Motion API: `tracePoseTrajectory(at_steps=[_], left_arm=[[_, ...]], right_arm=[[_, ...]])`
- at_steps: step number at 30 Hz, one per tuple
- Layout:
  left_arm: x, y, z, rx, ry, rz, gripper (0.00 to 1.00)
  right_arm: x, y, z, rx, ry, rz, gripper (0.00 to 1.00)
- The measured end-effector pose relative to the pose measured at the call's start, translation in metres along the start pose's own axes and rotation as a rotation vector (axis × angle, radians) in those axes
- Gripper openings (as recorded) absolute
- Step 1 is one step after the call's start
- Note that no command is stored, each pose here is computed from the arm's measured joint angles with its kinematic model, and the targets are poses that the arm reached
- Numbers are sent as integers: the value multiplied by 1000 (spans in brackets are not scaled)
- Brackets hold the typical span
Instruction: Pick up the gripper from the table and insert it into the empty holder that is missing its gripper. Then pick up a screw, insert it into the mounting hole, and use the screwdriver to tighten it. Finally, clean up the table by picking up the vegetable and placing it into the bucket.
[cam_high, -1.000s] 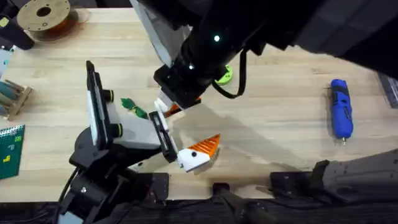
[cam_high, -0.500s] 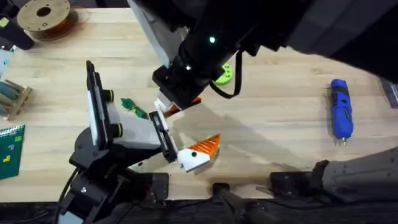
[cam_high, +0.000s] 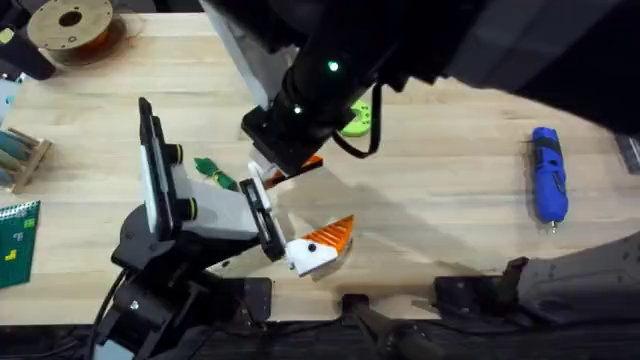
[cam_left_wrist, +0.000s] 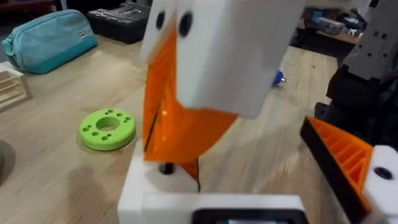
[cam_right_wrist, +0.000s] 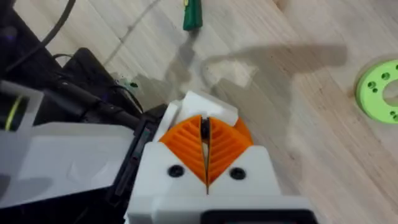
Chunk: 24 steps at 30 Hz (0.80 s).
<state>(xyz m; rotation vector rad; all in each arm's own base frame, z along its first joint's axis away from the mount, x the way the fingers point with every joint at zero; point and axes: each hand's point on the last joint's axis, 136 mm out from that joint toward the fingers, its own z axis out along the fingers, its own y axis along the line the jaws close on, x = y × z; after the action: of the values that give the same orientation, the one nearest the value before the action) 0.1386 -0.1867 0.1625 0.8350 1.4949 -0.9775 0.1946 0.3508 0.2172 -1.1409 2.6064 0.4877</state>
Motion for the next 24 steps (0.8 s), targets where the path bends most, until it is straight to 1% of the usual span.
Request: tracePoseTrajectory(at_steps=[4, 14, 15, 16, 19, 21, 22, 24], left_arm=[[0, 0, 0, -1, 1, -9, 987], [0, 0, 0, 0, 2, -11, 987], [0, 0, 0, 0, 2, -11, 987], [0, 0, 0, -1, 2, -11, 987], [0, 0, 0, -1, 2, -15, 987], [0, 1, 0, -3, 1, -14, 987], [0, 1, 0, -4, 1, -14, 987], [0, 1, 0, -2, 1, -13, 987]], right_arm=[[-2, -1, 9, 1, 12, 2, 7], [-1, 0, 9, 0, 15, 2, 7], [-1, 0, 9, 0, 15, 5, 23], [-1, 0, 9, -3, 18, 9, 142], [-1, 0, 8, 1, 16, 7, 565], [-1, -10, 7, 30, 17, 20, 839], [-2, -14, 6, 35, 17, 29, 883], [-2, -16, 6, 37, 17, 34, 897]])
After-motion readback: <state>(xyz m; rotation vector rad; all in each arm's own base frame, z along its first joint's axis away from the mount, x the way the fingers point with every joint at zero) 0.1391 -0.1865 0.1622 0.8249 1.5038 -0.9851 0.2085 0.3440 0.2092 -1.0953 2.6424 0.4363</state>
